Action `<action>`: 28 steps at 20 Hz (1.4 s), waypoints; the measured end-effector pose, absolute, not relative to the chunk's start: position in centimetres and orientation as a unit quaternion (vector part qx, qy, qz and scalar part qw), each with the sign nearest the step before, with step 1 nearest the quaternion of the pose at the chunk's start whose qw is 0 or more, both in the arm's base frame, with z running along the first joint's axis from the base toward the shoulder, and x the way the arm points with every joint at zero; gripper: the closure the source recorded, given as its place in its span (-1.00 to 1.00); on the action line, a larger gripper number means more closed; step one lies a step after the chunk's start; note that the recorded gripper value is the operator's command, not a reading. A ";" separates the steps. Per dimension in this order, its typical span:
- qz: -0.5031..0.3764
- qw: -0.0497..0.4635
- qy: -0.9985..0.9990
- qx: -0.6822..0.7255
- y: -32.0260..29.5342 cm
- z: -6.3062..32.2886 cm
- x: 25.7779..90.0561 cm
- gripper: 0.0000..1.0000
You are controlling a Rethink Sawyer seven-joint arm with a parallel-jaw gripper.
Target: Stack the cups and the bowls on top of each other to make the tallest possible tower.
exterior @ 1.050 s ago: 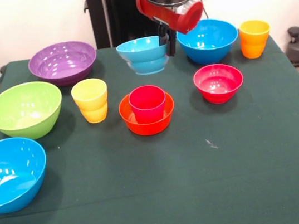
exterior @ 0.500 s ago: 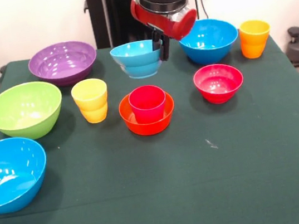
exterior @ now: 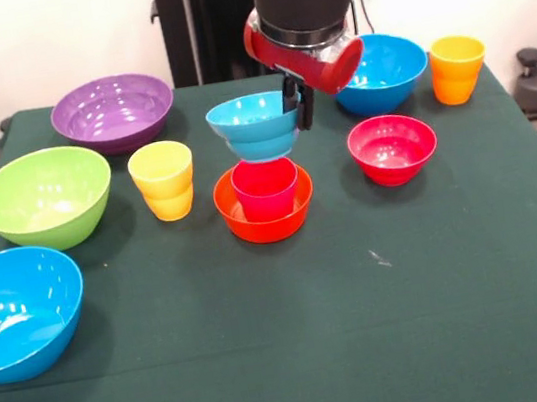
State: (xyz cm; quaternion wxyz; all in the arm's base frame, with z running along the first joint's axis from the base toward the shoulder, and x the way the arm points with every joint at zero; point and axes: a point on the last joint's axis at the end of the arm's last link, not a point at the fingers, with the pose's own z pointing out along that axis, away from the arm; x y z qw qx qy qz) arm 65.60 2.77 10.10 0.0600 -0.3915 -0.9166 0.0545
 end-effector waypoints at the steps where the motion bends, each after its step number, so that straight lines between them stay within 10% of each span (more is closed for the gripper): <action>1: 0.054 0.060 -0.917 -0.392 2.8 10.1 65.7 1.00; 28: 0.076 0.081 -0.925 -0.362 3.2 10.5 67.0 1.00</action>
